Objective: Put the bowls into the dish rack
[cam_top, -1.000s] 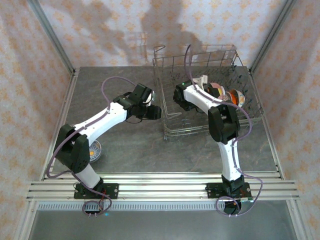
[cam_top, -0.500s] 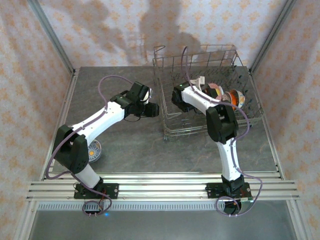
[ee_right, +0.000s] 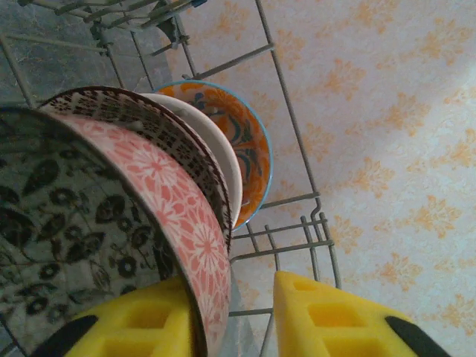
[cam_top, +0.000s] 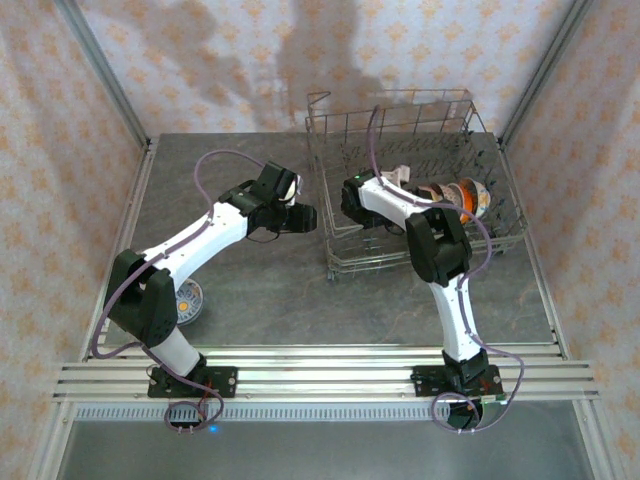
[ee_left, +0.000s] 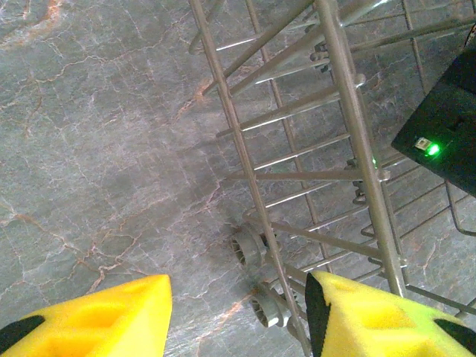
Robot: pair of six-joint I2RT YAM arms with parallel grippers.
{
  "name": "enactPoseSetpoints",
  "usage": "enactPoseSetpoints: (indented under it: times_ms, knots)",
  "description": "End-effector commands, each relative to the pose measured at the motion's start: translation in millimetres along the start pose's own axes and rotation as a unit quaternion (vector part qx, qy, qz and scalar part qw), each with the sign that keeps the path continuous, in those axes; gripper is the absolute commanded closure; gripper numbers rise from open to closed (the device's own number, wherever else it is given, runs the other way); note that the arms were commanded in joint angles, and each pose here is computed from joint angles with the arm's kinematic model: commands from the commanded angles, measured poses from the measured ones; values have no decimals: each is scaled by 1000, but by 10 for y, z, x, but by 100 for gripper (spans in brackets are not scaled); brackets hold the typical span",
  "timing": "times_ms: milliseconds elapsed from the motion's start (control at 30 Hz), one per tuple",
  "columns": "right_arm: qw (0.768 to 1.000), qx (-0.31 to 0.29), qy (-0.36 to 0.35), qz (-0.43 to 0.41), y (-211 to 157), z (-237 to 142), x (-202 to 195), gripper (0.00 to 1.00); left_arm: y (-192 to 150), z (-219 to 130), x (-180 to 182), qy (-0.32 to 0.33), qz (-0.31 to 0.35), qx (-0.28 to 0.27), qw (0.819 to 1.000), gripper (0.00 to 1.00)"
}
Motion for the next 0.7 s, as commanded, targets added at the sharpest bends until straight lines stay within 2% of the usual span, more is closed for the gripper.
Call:
enactPoseSetpoints:
  times_ms: [0, 67, 233, 333, 467, 667]
  knots:
    - [998, 22, -5, -60, -39, -25, -122, 67, 152, -59, -19, -2, 3, -25, 1000, 49]
    - [998, 27, -1, -62, -19, -23, -90, 63, 152, -64, -12, -2, 2, -25, 1000, 49]
    - [997, 29, 4, -65, 35, -35, -42, 42, 160, -64, 19, 0, -3, -25, 1000, 49]
    - [998, 29, 8, -59, 73, -49, -91, 36, 181, -85, 37, 0, -5, -29, 1000, 49]
    - [999, 21, 11, -48, 106, -76, -220, 23, 221, -110, 59, 1, -7, -35, 999, 48]
    - [998, 32, 38, -46, 80, -96, -270, 17, 260, -115, 59, 0, -5, -35, 999, 46]
Point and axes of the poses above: each hand's point on the last joint's axis, 136 mm out from that joint toward the fingers, its own z axis out along the fingers, its own x axis along the line the jaws close on, y = z × x, the point moved 5 cm from there along -z, back along the fingers, and after that the axes turned 4 degrees about -z, right-handed, at the moved point
